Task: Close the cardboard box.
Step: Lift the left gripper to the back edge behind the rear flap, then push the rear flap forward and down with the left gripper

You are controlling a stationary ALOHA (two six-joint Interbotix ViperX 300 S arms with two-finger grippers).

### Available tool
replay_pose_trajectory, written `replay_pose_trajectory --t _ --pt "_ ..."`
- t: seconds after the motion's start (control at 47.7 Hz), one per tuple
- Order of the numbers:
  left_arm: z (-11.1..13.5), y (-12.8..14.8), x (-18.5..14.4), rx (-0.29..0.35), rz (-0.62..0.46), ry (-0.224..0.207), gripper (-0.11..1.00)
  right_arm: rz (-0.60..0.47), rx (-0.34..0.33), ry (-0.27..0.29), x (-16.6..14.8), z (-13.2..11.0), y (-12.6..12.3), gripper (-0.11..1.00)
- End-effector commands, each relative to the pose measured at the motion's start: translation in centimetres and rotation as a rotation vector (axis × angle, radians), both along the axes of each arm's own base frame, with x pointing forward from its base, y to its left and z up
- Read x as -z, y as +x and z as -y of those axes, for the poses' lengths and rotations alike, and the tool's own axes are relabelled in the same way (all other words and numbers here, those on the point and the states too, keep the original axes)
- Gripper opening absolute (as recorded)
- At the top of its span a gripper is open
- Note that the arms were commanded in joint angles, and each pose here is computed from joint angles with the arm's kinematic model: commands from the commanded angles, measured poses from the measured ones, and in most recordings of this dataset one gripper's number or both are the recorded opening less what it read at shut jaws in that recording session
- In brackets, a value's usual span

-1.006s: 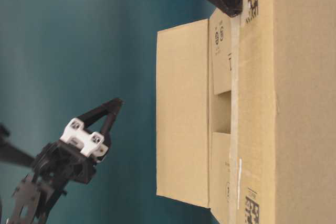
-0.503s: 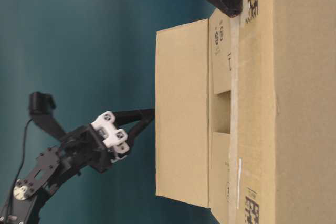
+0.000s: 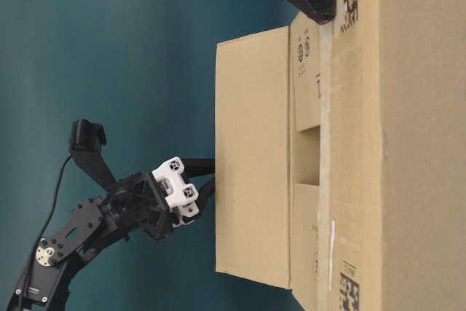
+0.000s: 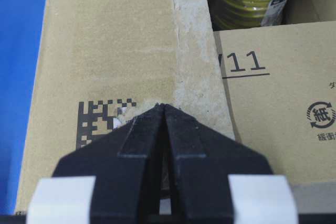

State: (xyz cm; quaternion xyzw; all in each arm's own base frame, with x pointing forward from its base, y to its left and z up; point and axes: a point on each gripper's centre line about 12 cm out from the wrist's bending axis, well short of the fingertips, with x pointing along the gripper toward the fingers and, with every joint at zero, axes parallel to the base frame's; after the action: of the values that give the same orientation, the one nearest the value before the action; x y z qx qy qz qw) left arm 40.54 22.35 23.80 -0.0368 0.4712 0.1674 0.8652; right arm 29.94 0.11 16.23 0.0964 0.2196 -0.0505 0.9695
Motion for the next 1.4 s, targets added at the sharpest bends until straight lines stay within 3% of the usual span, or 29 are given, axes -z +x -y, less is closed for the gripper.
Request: replay_pose_trajectory --t 0.0,0.356,0.65,0.985,1.384 --pt "0.4 0.4 -2.0 0.012 0.031 0.017 0.00 0.020 0.005 -0.001 -0.5 0.1 0.3 0.00" --pt "2.8 0.4 -3.6 0.055 0.000 -0.003 0.00 0.025 0.005 -0.007 -0.6 0.2 0.3 0.00" --pt "6.8 -0.1 -6.0 0.120 0.019 -0.006 0.00 0.034 0.012 -0.009 -0.7 0.4 0.4 0.00" --pt "11.4 -1.2 -4.6 0.173 0.000 -0.045 0.00 0.039 0.019 -0.009 -0.7 0.6 0.4 0.00" --pt "15.6 -2.6 -2.4 0.182 0.106 -0.075 0.00 0.039 0.028 -0.010 -0.7 0.9 0.4 0.00"
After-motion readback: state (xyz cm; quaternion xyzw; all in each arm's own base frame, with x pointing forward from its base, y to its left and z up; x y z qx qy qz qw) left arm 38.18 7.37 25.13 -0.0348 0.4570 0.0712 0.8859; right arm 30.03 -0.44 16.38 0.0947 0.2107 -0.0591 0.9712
